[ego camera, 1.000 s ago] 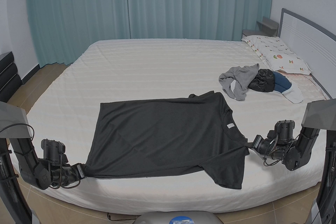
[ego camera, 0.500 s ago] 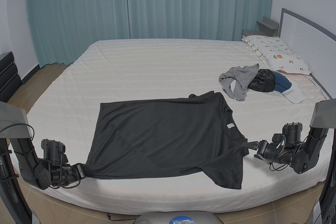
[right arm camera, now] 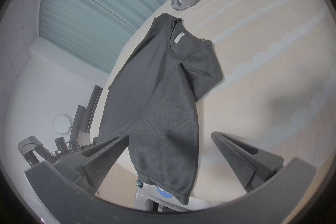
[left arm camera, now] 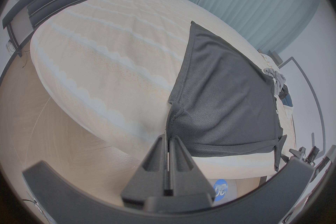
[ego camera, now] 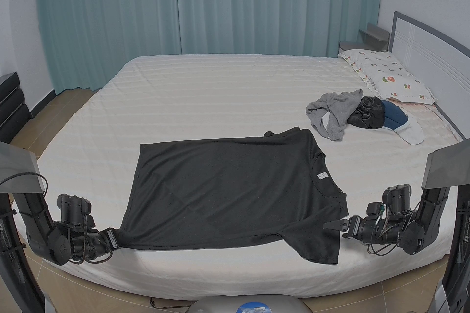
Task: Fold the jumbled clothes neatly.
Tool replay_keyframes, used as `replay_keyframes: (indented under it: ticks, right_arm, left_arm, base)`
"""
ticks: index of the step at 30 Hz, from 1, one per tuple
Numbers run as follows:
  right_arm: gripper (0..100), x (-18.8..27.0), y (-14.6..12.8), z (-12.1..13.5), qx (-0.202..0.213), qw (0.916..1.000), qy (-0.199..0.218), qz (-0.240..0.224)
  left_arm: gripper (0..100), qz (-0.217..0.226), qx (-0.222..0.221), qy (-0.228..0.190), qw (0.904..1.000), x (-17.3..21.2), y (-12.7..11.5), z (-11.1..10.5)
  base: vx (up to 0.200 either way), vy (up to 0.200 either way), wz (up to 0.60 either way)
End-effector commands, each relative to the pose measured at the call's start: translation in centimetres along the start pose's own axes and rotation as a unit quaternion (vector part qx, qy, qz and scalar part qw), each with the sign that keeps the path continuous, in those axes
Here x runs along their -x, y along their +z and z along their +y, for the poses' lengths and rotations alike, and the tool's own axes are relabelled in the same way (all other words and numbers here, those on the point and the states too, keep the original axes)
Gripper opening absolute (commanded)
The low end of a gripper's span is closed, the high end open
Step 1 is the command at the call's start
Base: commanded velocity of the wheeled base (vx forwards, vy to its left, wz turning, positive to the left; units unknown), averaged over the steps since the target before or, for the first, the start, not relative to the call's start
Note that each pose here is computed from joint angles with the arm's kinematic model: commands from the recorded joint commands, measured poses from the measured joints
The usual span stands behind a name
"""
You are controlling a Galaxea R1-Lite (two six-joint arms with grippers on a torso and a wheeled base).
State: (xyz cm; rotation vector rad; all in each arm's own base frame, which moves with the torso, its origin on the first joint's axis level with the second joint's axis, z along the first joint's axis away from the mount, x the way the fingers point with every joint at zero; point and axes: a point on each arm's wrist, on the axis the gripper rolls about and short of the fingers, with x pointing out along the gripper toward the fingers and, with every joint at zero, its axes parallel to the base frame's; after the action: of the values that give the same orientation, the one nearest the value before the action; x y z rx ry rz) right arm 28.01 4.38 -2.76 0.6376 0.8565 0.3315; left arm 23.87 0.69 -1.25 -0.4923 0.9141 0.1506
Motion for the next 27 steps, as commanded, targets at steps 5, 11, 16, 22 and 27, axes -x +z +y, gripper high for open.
replay_keyframes:
  ticks: [5, 11, 16, 22, 27]
  right_arm:
    - [100, -1.5, -0.2, -0.5, 0.001, 1.0, 0.001, 0.008]
    - [0, -1.3, -0.5, -0.4, 0.002, 0.9999, -0.01, 0.006]
    - [0, -1.1, -0.5, -0.4, 0.002, 0.9998, -0.02, 0.002]
    - [0, 2.4, -1.3, -0.5, -0.014, 0.9992, -0.038, -0.002]
    - [0, 4.3, -2.0, -0.5, -0.014, 0.9991, -0.04, 0.003]
  left_arm:
    - [0, -0.002, 0.001, 0.0, 1.0, 0.0, 0.1, 0.0]
    - [0, 0.001, 0.001, 0.002, 1.0, -0.1, 0.0, 0.1]
    - [0, 0.002, 0.001, 0.001, 1.0, 0.0, 0.0, 0.1]
    - [0, 0.001, -0.001, 0.001, 1.0, 0.2, -0.1, 0.1]
    - [0, 0.0, -0.004, 0.002, 1.0, 0.3, -0.1, 0.2]
  base:
    - [0.0, 0.0, 0.0]
    - [0.0, 0.0, 0.0]
    - [0.0, 0.0, 0.0]
    - [0.0, 0.0, 0.0]
    - [0.0, 0.0, 0.0]
